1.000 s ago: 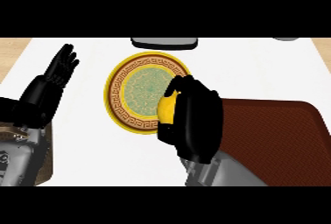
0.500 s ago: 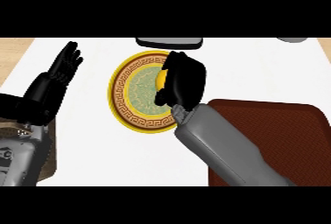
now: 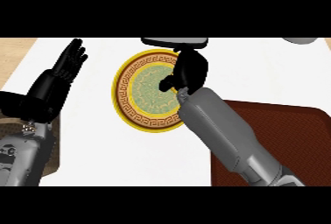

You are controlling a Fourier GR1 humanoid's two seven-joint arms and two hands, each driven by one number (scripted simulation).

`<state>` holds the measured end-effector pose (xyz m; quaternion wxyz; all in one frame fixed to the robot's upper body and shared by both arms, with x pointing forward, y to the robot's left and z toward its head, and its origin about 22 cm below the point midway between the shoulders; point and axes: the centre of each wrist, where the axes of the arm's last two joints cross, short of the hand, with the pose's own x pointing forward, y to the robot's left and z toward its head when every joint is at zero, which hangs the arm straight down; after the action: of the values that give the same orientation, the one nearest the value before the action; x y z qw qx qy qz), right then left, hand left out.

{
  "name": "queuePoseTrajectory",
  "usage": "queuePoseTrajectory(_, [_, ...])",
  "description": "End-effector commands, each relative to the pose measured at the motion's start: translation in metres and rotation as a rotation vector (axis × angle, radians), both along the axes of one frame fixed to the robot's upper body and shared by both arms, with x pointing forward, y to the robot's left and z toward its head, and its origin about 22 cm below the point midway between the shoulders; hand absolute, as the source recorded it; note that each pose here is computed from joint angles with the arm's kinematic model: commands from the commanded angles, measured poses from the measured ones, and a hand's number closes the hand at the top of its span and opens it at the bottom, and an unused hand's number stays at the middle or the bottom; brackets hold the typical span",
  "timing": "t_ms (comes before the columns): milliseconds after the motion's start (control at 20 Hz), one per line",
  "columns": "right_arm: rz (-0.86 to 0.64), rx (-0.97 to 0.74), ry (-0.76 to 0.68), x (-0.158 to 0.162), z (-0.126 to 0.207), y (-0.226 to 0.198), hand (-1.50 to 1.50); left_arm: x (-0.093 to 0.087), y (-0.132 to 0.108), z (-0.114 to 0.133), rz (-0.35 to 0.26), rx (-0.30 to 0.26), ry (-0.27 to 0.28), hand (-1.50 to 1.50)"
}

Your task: Pick the lemon from the tray and place it in the plate

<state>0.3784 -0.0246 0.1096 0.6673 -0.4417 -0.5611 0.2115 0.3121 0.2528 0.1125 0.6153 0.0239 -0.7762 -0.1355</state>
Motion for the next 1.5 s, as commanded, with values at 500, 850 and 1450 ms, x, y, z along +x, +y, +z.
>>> queuePoseTrajectory(500, [-0.118,0.401,-0.330,0.011,0.002,0.007,-1.50,0.002,0.000,0.000,-0.007,0.009,0.013,0.00])
queuePoseTrajectory(850, [-0.167,0.533,-0.402,0.006,-0.008,0.003,-1.50,0.003,0.012,0.015,0.052,0.000,0.024,0.00])
queuePoseTrajectory(1450, [-0.117,0.600,-0.464,-0.075,-0.051,-0.046,-1.50,-0.024,0.019,-0.005,0.105,-0.019,0.022,0.00])
